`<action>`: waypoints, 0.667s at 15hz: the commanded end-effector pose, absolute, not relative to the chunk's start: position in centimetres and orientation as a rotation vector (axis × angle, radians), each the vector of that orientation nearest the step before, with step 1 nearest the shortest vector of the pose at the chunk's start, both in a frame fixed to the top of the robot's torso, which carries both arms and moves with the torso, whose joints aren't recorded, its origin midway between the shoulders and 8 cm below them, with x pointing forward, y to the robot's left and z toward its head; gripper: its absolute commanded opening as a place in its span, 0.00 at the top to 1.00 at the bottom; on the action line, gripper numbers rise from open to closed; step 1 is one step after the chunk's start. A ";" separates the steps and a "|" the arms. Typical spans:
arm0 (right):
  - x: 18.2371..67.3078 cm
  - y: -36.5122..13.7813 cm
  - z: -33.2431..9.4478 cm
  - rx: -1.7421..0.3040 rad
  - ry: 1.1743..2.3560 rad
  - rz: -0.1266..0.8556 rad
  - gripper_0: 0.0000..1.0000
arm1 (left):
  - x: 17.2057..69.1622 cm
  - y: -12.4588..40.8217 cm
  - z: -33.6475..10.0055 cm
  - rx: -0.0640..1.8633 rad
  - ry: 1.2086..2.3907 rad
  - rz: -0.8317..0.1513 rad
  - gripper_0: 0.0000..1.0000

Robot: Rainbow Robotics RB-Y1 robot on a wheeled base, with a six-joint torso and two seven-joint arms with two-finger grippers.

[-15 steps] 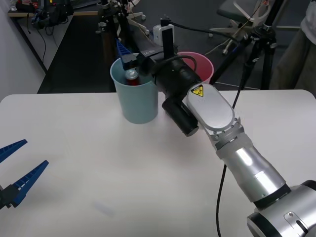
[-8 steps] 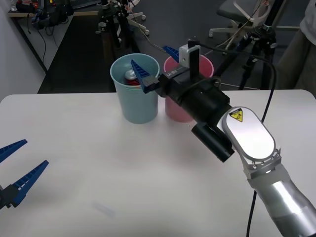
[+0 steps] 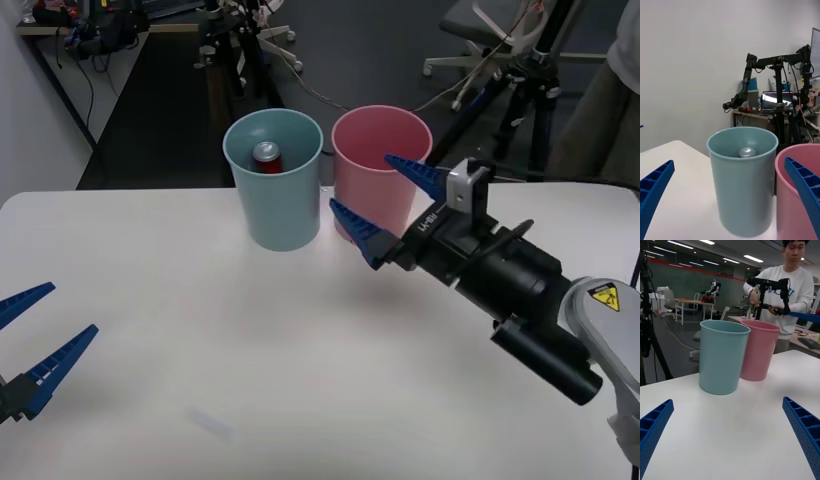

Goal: Grasp the object on the table and drop it into the matching bin: aluminum can to the light blue bin, PET bottle to the pink bin.

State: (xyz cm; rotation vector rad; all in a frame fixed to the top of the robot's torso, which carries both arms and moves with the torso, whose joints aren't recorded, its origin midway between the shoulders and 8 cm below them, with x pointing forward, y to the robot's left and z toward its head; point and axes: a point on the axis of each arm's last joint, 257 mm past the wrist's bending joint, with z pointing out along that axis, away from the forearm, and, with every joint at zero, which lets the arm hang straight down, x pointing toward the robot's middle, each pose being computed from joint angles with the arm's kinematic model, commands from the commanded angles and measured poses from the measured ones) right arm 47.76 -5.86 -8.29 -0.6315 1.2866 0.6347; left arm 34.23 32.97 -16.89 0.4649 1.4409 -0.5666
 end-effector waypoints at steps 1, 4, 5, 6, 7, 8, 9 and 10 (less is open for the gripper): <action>45.7 -10.5 -11.0 -0.703 1.309 0.595 0.00 | 34.2 33.0 -16.9 0.465 1.441 -0.567 0.00; 43.3 -15.2 -13.7 -0.753 1.354 0.550 0.00 | 34.2 33.0 -16.9 0.465 1.441 -0.567 0.00; 42.5 -16.4 -14.3 -0.762 1.367 0.546 0.00 | 34.2 33.0 -16.9 0.465 1.441 -0.567 0.00; 41.8 -17.8 -14.8 -0.766 1.383 0.537 0.00 | 34.2 33.0 -16.9 0.465 1.441 -0.567 0.00; 41.0 -19.7 -15.2 -0.762 1.400 0.525 0.00 | 34.2 33.0 -16.9 0.465 1.441 -0.567 0.00; 40.3 -21.2 -15.5 -0.754 1.416 0.518 0.00 | 34.2 33.0 -16.9 0.465 1.441 -0.567 0.00; 39.6 -22.5 -15.7 -0.749 1.429 0.506 0.00 | 34.2 33.0 -16.9 0.465 1.441 -0.567 0.00; 38.6 -24.3 -15.9 -0.735 1.447 0.497 0.00 | 34.2 33.0 -16.9 0.465 1.441 -0.567 0.00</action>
